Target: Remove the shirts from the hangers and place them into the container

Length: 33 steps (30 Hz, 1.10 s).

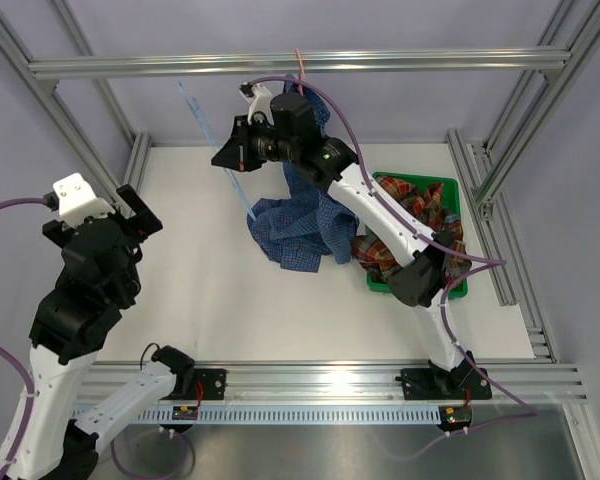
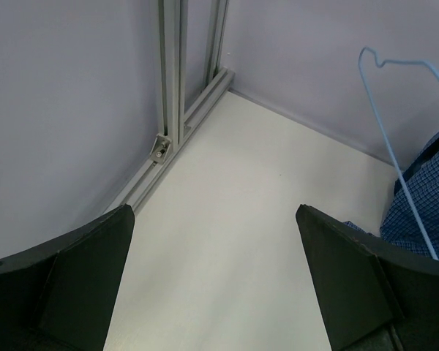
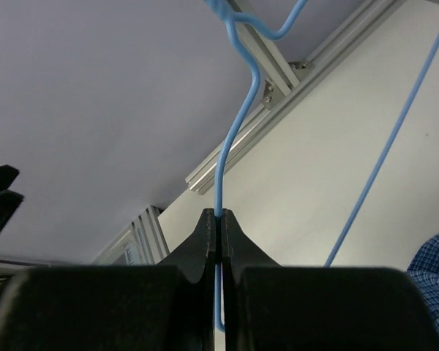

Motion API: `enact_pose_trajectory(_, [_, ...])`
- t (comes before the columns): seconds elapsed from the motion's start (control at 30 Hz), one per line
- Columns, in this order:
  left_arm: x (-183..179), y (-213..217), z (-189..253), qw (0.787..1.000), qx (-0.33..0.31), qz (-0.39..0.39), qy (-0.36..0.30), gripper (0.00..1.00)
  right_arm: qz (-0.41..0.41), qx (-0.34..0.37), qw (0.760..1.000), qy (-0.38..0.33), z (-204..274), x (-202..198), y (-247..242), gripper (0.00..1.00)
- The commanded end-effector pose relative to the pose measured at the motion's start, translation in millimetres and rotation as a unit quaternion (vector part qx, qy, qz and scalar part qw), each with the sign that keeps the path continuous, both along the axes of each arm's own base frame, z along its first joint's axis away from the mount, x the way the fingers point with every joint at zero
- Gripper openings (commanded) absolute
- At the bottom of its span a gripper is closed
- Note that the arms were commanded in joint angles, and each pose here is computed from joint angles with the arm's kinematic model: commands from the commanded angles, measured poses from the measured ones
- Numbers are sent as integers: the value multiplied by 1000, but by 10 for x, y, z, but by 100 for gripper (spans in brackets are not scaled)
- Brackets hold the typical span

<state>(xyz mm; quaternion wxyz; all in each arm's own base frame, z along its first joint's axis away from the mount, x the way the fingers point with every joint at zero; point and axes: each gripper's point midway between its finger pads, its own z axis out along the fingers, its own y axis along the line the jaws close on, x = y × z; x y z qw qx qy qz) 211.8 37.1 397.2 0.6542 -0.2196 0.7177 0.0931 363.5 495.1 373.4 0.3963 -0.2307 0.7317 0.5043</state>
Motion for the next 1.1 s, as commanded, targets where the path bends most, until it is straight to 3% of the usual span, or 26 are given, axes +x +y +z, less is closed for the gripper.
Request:
enact_pose_trajectory(0.0, [64,-30,106,999,-18,1,-33,99,29,70,990,-118,871,-348,-115,0])
enact_pose_trajectory(0.17, [122,-87,33,999,-19,-8,-28,99,21,87,981,-172,1071,-594,-113,0])
enact_pose_trajectory(0.4, [129,-144,-40,999,-33,-22,-27,99,-46,101,975,-192,1147,-273,-84,0])
enact_pose_trajectory(1.07, [45,-125,88,998,-25,-37,-38,99,-170,123,967,-145,996,547,-184,0])
